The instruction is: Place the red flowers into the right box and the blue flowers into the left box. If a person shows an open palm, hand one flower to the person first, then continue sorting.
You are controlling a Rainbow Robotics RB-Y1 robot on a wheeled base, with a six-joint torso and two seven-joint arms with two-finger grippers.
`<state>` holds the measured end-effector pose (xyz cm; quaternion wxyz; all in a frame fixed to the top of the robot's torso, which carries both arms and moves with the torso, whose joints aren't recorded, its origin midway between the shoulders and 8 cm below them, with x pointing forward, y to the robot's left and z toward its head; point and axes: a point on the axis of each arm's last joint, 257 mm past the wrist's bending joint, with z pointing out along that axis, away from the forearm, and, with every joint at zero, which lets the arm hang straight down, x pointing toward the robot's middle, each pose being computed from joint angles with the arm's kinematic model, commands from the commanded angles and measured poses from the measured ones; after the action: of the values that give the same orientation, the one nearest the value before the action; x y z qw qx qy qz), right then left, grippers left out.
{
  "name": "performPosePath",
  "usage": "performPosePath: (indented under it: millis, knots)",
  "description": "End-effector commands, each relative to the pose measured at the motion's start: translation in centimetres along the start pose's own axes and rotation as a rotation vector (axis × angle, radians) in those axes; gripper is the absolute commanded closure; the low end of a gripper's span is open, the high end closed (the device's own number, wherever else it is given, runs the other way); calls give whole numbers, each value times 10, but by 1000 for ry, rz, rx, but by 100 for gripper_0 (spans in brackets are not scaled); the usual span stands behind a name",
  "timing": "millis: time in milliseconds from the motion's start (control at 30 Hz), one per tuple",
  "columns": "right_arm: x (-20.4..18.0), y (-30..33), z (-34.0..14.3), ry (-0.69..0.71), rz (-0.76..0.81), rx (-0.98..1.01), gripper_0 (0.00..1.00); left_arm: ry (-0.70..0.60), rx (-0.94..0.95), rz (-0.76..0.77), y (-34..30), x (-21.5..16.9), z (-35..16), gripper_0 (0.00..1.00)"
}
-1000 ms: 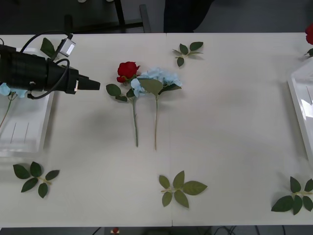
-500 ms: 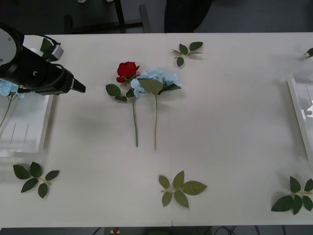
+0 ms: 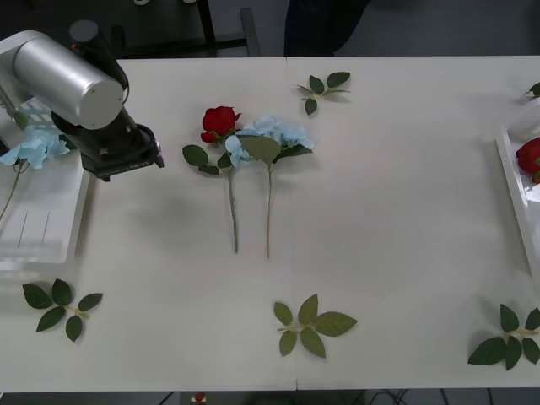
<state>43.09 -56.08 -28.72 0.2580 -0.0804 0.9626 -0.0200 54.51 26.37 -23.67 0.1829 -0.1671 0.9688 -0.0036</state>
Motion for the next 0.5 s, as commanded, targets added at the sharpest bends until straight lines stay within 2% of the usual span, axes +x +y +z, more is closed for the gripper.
performPosePath:
  millis: [33, 133, 500]
  knots:
    - [-16, -9, -14, -36, 16, 10, 36, -50, 14, -58, -50, -4, -13, 0]
    - [-20, -13, -24, -45, 22, 5, 29, -38, 41, -98, -74, 8, -10, 0]
    - [-67, 16, -88, -113, 41, -154, 26, -61, 75, -160, -128, 27, 15, 0]
